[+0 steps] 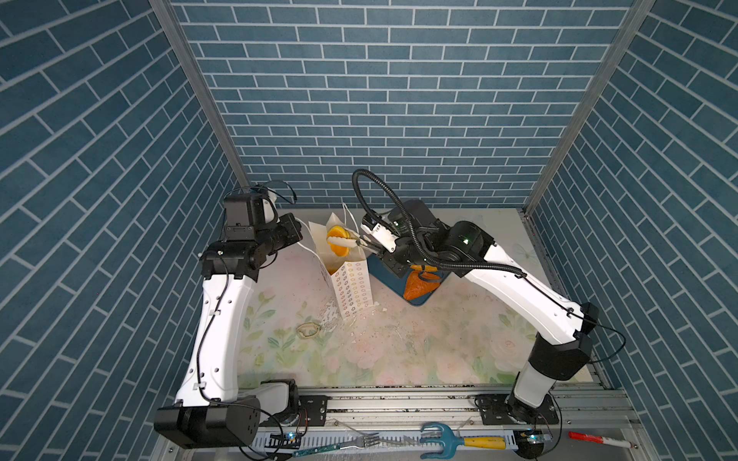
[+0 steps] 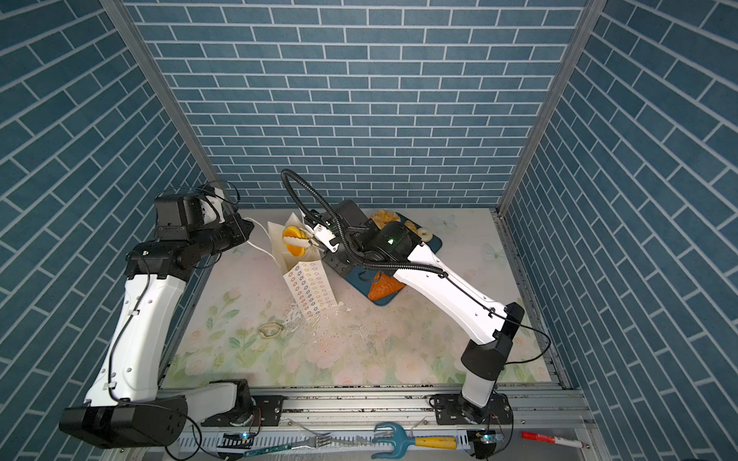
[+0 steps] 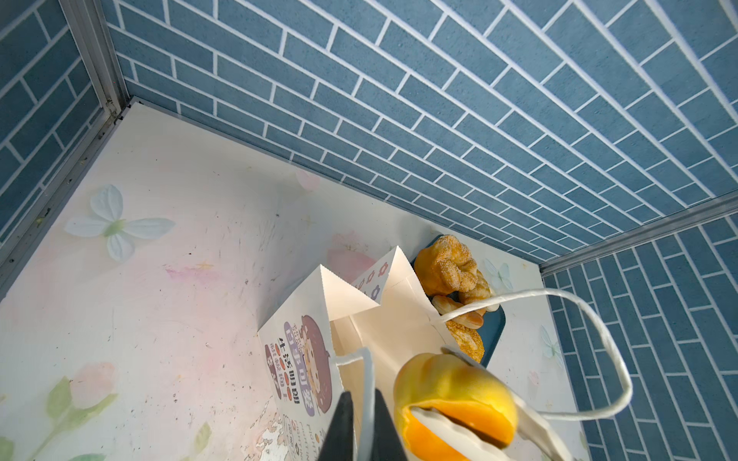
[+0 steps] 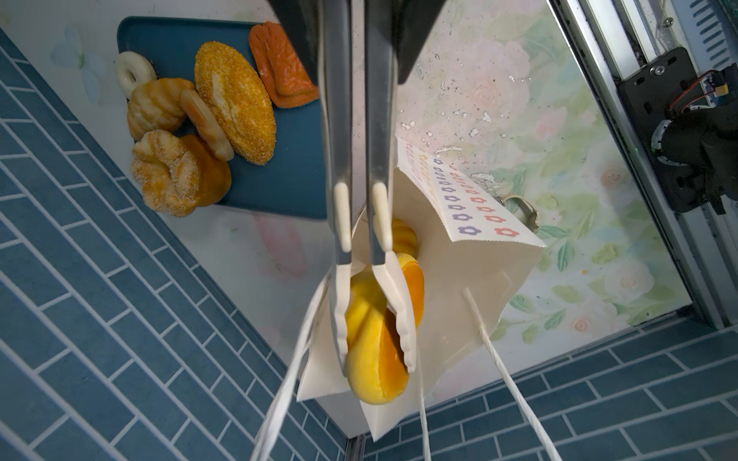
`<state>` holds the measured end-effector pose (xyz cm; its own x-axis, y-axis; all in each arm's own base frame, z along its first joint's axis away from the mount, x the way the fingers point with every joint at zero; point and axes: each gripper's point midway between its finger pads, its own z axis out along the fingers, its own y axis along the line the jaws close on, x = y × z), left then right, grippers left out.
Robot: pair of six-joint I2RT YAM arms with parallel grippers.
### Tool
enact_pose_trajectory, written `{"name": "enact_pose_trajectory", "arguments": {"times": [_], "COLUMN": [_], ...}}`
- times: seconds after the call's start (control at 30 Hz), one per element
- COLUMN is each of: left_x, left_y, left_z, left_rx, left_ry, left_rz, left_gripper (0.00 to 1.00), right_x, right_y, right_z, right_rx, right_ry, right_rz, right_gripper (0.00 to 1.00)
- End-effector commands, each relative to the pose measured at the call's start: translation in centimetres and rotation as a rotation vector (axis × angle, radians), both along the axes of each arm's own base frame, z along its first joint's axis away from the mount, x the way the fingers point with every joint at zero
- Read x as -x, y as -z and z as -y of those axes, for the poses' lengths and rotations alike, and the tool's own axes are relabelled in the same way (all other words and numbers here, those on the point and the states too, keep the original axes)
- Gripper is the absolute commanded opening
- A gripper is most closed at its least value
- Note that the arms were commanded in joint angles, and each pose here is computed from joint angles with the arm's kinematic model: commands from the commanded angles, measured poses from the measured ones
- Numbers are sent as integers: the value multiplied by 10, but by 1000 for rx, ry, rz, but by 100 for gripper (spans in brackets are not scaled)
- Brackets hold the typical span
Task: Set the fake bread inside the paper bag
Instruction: 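Open the tongs with the right gripper to drop the pastry into the bag, then withdraw the tongs with the right gripper back over the tray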
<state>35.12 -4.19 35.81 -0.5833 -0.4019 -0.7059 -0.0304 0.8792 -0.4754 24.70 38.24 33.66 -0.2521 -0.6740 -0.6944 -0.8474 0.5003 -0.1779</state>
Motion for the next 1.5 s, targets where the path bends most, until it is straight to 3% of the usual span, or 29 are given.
{"name": "enact_pose_trajectory", "arguments": {"times": [0.0, 0.17, 0.4, 0.77, 1.23, 1.33, 1.47], "left_x": [5, 6, 5, 4, 3, 4, 4], "left_y": [-2, -1, -3, -1, -2, -5, -6], "left_z": [3, 4, 4, 3, 3, 4, 4], "left_rx": [4, 8, 4, 1, 3, 4, 4], "left_ry": [9, 13, 12, 10, 9, 12, 12], "left_rz": [7, 8, 14, 5, 11, 18, 20], "left_gripper": [11, 11, 11, 9, 7, 6, 6], "right_x": [0, -4, -5, 7, -6, -16, -40], "right_y": [-11, -1, -15, -94, -138, -143, -127], "right_z": [3, 8, 9, 20, 62, 84, 134], "right_rx": [11, 48, 7, -218, -351, -373, -343], "right_ry": [-4, 26, 43, 38, 152, 228, 436], "right_rz": [45, 40, 64, 139, 163, 158, 121], "right_gripper": [28, 37, 49, 42, 38, 38, 38]}}
